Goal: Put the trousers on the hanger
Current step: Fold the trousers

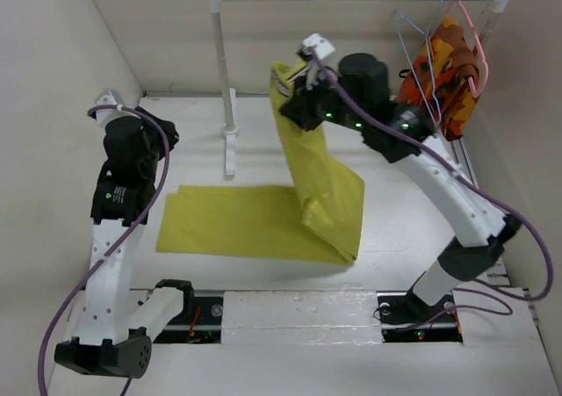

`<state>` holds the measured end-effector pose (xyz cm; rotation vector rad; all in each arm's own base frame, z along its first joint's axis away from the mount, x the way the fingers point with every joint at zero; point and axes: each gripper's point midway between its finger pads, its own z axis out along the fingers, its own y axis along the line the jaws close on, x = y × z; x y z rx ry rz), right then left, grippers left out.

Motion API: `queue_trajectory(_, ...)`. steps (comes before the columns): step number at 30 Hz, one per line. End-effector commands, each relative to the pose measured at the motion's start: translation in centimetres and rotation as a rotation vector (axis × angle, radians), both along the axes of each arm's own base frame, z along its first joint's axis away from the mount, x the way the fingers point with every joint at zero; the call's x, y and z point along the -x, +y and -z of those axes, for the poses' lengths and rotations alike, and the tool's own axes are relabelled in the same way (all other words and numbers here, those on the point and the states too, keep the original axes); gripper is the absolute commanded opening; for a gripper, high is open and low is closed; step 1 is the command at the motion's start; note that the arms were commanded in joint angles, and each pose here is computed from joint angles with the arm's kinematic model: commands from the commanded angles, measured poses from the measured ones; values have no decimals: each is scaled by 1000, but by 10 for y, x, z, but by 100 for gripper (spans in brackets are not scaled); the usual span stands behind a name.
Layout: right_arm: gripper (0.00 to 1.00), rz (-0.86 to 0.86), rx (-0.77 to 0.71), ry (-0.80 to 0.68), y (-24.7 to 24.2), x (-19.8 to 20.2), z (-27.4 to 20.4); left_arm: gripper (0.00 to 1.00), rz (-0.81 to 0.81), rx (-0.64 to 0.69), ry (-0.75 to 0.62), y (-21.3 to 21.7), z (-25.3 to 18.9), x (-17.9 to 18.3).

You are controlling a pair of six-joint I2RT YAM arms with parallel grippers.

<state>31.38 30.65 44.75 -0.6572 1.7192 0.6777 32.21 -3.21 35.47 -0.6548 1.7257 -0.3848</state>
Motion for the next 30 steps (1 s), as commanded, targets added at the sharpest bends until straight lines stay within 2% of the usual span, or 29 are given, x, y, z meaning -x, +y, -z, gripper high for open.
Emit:
queue_trajectory(1,0,-133,-140,-153,71,11,-50,26,-45,-66,-12,24,-27,23)
queue_trajectory(3,0,-225,-157,-149,116,32,-49,26,-81,-69,-33,31,-42,31)
queue_trajectory(4,0,-265,-128,-112,151,29,-20,26,-123,-78,-45,38,-49,34)
queue_trajectory(6,0,-353,-137,-87,197,53,-4,26,-164,-93,-44,46,-56,39)
queue_trajectory(7,0,-402,-175,-101,216,65,-12,26,-217,-102,-73,56,-73,44)
queue_trajectory(8,0,-429,-144,-51,248,65,27,26,-240,-114,-63,61,-76,49)
queue_trajectory(9,34,-452,-139,-45,266,73,41,26,-262,-126,-59,65,-79,51)
queue_trajectory(10,54,-515,-154,-52,284,90,45,28,-304,-137,-67,73,-86,56)
queue_trajectory(11,70,-539,-88,30,304,88,97,29,-318,-144,-56,76,-84,58)
queue_trajectory(12,82,-570,-59,70,309,92,114,30,-329,-147,-62,78,-85,61)
queue_trajectory(13,84,-586,14,135,301,93,138,33,-339,-156,-42,80,-77,60)
queue_trajectory(14,86,-574,82,122,278,89,141,36,-327,-164,-11,78,-59,57)
queue_trajectory(15,86,-568,84,120,278,88,141,36,-327,-164,-11,78,-59,57)
queue_trajectory(16,85,-550,62,84,268,79,130,36,-302,-162,3,74,-50,54)
queue_trajectory(17,83,-526,70,97,236,85,131,36,-284,-158,12,71,-42,51)
queue_trajectory(18,81,-508,-1,44,225,80,112,36,-257,-158,57,66,-17,47)
queue_trajectory(19,78,-462,-19,67,202,67,114,37,-194,-136,49,54,-10,40)
queue_trajectory(20,68,-442,40,144,178,70,160,37,-157,-129,75,47,7,36)
queue_trajectory(21,59,-425,-1,111,151,75,135,38,-77,-110,146,33,44,31)
queue_trajectory(22,45,-401,20,133,134,74,147,38,-34,-96,177,24,61,28)
queue_trajectory(23,16,-359,52,156,111,67,162,38,-13,-76,198,19,77,24)
queue_trajectory(24,5,-319,101,198,82,74,189,38,5,-66,273,15,112,25)
queue_trajectory(25,0,-297,136,230,63,76,207,38,34,-44,296,8,126,25)
queue_trajectory(26,0,-280,157,260,47,79,224,38,48,-28,299,5,137,22)
queue_trajectory(27,0,-225,209,334,19,81,263,38,71,-4,346,-1,162,25)
queue_trajectory(28,7,-197,197,333,3,86,262,38,74,4,348,-3,169,23)
queue_trajectory(29,37,-175,208,350,-10,88,273,37,76,11,369,-4,179,24)
queue_trajectory(30,52,-152,204,367,-21,88,282,38,81,20,418,-6,199,27)
